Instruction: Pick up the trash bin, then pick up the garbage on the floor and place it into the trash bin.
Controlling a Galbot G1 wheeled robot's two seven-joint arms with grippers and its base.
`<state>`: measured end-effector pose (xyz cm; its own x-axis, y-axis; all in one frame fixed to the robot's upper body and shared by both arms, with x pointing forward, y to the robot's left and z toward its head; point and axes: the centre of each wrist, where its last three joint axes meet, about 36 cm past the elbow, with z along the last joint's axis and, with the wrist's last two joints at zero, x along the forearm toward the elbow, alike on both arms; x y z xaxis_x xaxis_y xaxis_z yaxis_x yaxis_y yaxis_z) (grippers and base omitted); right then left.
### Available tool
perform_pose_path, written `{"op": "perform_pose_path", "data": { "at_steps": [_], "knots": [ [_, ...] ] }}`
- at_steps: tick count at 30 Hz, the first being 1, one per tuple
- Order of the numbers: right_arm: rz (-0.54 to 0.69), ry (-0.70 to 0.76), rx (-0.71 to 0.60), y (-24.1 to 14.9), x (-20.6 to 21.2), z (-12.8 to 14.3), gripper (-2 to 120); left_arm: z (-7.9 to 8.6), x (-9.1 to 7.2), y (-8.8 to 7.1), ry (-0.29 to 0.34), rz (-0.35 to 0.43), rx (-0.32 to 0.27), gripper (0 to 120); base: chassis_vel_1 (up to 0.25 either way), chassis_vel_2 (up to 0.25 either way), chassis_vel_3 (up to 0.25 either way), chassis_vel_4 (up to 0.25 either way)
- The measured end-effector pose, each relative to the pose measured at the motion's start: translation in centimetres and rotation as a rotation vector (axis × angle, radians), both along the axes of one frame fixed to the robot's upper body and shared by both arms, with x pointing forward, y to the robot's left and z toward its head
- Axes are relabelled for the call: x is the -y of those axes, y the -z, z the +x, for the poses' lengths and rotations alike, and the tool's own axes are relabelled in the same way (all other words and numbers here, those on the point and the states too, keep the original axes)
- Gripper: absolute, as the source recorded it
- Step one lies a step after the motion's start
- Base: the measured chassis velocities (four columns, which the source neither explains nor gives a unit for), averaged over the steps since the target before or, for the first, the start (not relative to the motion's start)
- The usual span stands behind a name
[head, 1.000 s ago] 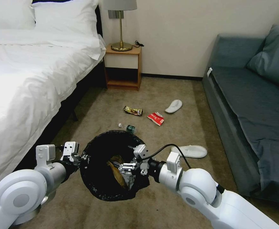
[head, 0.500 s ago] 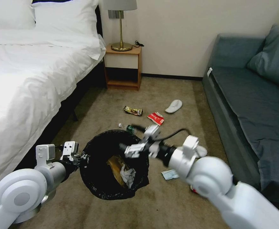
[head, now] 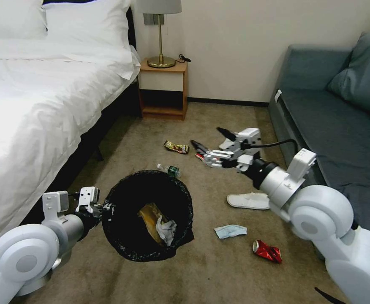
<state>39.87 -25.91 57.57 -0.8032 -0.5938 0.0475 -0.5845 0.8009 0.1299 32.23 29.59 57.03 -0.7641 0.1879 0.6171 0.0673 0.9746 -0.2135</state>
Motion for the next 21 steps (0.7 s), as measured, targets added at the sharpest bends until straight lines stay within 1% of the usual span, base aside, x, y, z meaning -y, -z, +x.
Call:
{"op": "perform_pose_path", "data": {
  "at_steps": [2,3,5,6,8,9,12,13,15,16,18,21],
  "knots": [
    [-0.024,0.018,-0.081,2.0,2.4,1.2,100,-0.2,-0.1,-0.3,-0.013,-0.005,0.010,2,0.000,0.000,0.000,0.000],
    [-0.024,0.018,-0.081,2.0,2.4,1.2,100,-0.2,-0.1,-0.3,-0.013,-0.005,0.010,2,0.000,0.000,0.000,0.000],
    [-0.067,0.003,-0.158,5.0,5.2,2.4,100,-0.2,-0.1,-0.4,-0.028,-0.014,0.020,2,0.000,0.000,0.000,0.000],
    [-0.067,0.003,-0.158,5.0,5.2,2.4,100,-0.2,-0.1,-0.4,-0.028,-0.014,0.020,2,0.000,0.000,0.000,0.000],
    [-0.120,0.019,-0.245,7.9,7.8,2.9,100,-0.2,-0.1,-0.5,-0.037,-0.017,0.024,2,0.000,0.000,0.000,0.000],
    [-0.120,0.019,-0.245,7.9,7.8,2.9,100,-0.2,-0.1,-0.5,-0.037,-0.017,0.024,2,0.000,0.000,0.000,0.000],
    [-0.221,0.037,-0.307,11.3,11.6,3.1,100,-0.3,-0.1,-0.6,-0.038,-0.019,0.025,2,0.000,0.000,0.000,0.000],
    [-0.221,0.037,-0.307,11.3,11.6,3.1,100,-0.3,-0.1,-0.6,-0.038,-0.019,0.025,2,0.000,0.000,0.000,0.000],
    [-0.267,0.049,-0.357,13.6,13.8,2.8,100,-0.3,-0.2,-0.7,-0.042,-0.014,0.026,2,0.000,0.000,0.000,0.000],
    [-0.267,0.049,-0.357,13.6,13.8,2.8,100,-0.3,-0.2,-0.7,-0.042,-0.014,0.026,2,0.000,0.000,0.000,0.000],
    [-0.306,0.057,-0.407,16.2,15.9,2.1,100,-0.3,-0.3,-0.8,-0.043,-0.009,0.027,2,0.000,0.000,0.000,0.000],
    [-0.319,0.059,-0.423,16.9,16.5,1.8,100,-0.3,-0.3,-0.8,-0.042,-0.007,0.027,2,0.000,0.000,0.000,0.000]
  ]
}}
